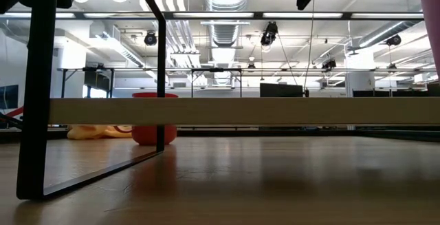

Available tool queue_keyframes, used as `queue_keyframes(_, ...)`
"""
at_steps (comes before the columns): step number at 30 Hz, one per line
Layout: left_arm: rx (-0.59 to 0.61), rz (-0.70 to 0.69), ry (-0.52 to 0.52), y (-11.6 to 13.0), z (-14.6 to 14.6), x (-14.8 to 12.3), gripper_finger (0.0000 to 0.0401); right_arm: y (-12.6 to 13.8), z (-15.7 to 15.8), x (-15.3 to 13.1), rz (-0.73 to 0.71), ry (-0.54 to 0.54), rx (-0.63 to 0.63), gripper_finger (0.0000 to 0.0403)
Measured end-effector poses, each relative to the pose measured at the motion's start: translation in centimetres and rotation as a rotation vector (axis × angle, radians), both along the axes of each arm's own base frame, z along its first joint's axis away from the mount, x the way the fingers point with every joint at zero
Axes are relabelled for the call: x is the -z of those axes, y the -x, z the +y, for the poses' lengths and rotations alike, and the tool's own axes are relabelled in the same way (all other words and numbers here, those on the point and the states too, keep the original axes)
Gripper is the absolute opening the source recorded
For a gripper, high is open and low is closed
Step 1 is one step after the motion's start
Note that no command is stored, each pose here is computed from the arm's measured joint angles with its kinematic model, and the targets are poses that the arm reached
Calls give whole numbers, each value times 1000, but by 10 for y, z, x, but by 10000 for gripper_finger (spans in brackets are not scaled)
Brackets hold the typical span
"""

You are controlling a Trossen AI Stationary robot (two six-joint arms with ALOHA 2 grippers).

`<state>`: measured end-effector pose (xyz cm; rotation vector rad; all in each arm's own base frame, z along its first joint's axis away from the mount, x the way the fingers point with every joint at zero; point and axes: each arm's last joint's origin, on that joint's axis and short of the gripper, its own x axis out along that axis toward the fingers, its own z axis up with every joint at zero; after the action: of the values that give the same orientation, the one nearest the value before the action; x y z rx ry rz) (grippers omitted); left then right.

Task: Stack small to large cups/mugs on shelf
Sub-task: Put the brown water glass on the shelf

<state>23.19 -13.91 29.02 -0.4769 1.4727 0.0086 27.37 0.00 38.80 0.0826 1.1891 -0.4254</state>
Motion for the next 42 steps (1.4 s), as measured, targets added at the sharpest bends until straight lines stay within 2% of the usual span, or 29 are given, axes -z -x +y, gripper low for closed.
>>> queue_keyframes(9,-6,-2,-26,0,1,3,155,0,-1,0,0,0,5,89)
queue_keyframes(29,24,124,-85,-5,-11,44,153,-2,-1,-1,-26,-2,8,86)
queue_keyframes(33,31,141,-96,-8,-12,50,122,-3,-1,-1,-32,-2,8,88)
queue_keyframes(39,25,115,-78,-8,-11,39,14,-4,-1,-1,-42,-2,7,86)
queue_keyframes(42,18,98,-68,-8,-8,23,9,-4,-1,-1,-43,-2,7,84)
